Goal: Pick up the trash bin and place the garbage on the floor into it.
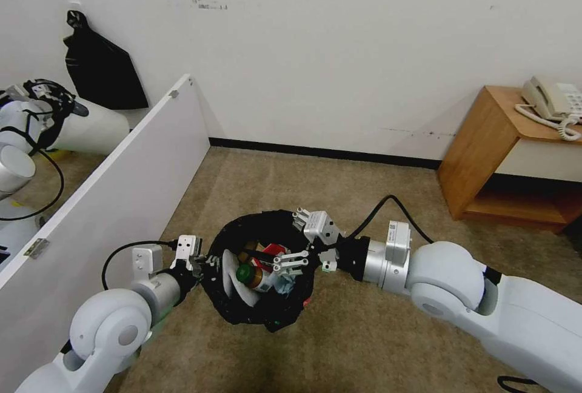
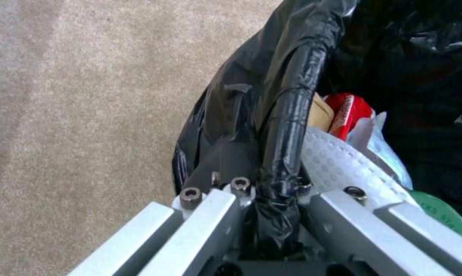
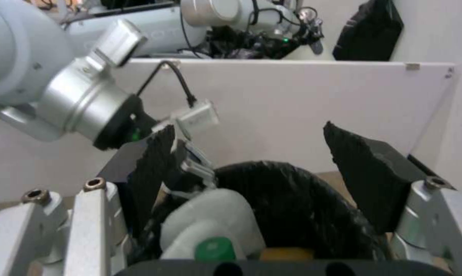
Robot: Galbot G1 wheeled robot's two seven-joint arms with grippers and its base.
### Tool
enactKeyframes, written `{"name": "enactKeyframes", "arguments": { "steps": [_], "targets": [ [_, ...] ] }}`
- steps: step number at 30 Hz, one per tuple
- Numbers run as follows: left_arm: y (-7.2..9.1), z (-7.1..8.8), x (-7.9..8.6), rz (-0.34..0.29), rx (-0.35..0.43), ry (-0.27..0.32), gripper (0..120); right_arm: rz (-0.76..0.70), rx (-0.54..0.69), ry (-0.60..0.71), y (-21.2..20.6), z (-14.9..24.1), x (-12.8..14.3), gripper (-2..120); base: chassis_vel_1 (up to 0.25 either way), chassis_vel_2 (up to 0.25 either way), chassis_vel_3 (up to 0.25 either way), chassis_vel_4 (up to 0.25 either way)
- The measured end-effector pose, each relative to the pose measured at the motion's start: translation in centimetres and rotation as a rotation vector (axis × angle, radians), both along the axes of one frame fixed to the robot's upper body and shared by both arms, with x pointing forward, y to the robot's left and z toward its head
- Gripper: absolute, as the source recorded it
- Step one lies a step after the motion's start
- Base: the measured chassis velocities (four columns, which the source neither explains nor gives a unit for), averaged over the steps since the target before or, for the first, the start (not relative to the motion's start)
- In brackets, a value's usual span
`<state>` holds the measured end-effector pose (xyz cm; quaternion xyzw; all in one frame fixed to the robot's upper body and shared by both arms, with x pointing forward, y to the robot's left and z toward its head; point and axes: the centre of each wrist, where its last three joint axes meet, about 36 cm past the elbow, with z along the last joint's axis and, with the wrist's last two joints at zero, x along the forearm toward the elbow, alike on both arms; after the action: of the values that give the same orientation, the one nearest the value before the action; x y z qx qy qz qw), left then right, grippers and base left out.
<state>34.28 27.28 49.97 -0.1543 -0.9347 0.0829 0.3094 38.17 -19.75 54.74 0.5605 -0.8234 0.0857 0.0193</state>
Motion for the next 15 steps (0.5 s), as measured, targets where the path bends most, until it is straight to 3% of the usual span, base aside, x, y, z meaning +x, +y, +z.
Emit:
{"name": "enactKeyframes", "arguments": {
  "steps": [15],
  "targets": [
    [0.03, -0.07, -0.27, -0.005, 0.009, 0.006, 0, -0.031, 0.006, -0.008, -0.52, 0.11, 0.22, 73, 0.0, 0.0, 0.0, 0.0]
  ]
}}
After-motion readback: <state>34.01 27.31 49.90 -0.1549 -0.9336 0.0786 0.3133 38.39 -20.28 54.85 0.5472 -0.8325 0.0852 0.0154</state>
